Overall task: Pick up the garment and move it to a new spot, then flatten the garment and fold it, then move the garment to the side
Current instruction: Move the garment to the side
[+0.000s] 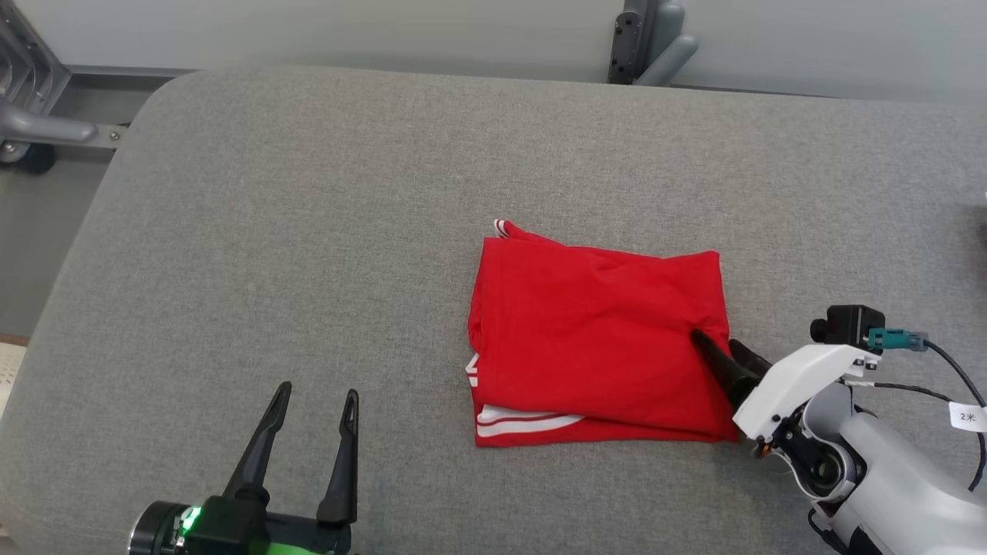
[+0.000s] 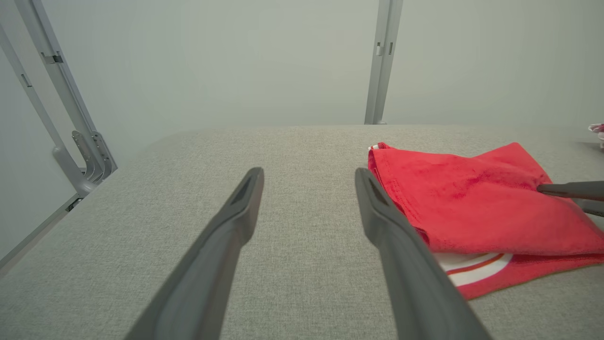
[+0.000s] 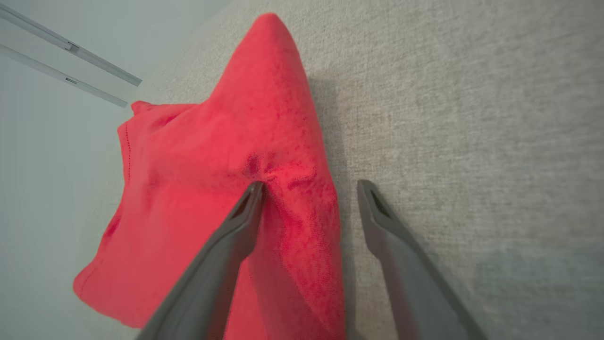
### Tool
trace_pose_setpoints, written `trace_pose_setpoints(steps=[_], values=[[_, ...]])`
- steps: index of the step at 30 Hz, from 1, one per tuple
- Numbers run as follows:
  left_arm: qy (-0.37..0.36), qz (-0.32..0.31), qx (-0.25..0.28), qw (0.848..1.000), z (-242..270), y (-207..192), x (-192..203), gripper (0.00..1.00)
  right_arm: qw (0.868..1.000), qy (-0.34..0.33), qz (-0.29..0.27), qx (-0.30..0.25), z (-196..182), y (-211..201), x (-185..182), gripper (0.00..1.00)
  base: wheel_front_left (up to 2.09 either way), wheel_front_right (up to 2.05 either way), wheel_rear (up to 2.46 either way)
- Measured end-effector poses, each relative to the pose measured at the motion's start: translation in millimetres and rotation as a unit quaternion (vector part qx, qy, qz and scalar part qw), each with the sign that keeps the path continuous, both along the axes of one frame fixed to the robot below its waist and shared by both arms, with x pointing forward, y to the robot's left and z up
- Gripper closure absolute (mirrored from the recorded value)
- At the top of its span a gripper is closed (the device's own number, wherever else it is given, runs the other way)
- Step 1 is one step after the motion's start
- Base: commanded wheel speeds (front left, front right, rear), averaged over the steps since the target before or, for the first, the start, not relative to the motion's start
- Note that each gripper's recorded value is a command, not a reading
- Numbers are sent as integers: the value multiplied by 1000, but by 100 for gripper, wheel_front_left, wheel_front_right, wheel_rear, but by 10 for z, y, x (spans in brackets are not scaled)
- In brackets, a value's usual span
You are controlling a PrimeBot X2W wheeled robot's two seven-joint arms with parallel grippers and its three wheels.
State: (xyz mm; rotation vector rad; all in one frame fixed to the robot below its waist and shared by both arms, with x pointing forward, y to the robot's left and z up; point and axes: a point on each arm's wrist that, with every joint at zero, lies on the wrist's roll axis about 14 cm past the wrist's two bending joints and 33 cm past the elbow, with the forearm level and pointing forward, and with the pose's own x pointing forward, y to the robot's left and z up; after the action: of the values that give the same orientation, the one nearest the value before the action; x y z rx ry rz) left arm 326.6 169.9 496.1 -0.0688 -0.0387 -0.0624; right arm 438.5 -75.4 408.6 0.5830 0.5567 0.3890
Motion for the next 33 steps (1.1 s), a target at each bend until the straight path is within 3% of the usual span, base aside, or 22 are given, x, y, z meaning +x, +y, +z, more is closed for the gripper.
trace_pose_setpoints(steps=[1, 2, 3, 6, 16, 33], values=[[3, 1, 0, 1000, -18, 4, 15, 0, 1000, 5, 4, 2, -17, 15, 13, 0, 0, 0, 0], [6, 1, 0, 1000, -37, 7, 24, 0, 1000, 12, 8, 6, -35, 35, 18, 7, 0, 0, 0], [9, 0, 0, 1000, -52, 8, 35, 0, 1000, 17, 13, 11, -42, 65, 23, 33, 0, 0, 0], [12, 0, 1, 1000, -72, 14, 78, 0, 999, 31, 25, 25, -66, 139, 21, 100, 0, 0, 0], [8, -7, 1, 1000, -55, -21, 134, 0, 999, 23, 15, 30, -8, 8, 47, 100, 0, 0, 0], [-14, -124, 3, 992, 12, -593, 470, 0, 998, -52, -32, -9, 242, -544, -4, 100, 0, 0, 0]])
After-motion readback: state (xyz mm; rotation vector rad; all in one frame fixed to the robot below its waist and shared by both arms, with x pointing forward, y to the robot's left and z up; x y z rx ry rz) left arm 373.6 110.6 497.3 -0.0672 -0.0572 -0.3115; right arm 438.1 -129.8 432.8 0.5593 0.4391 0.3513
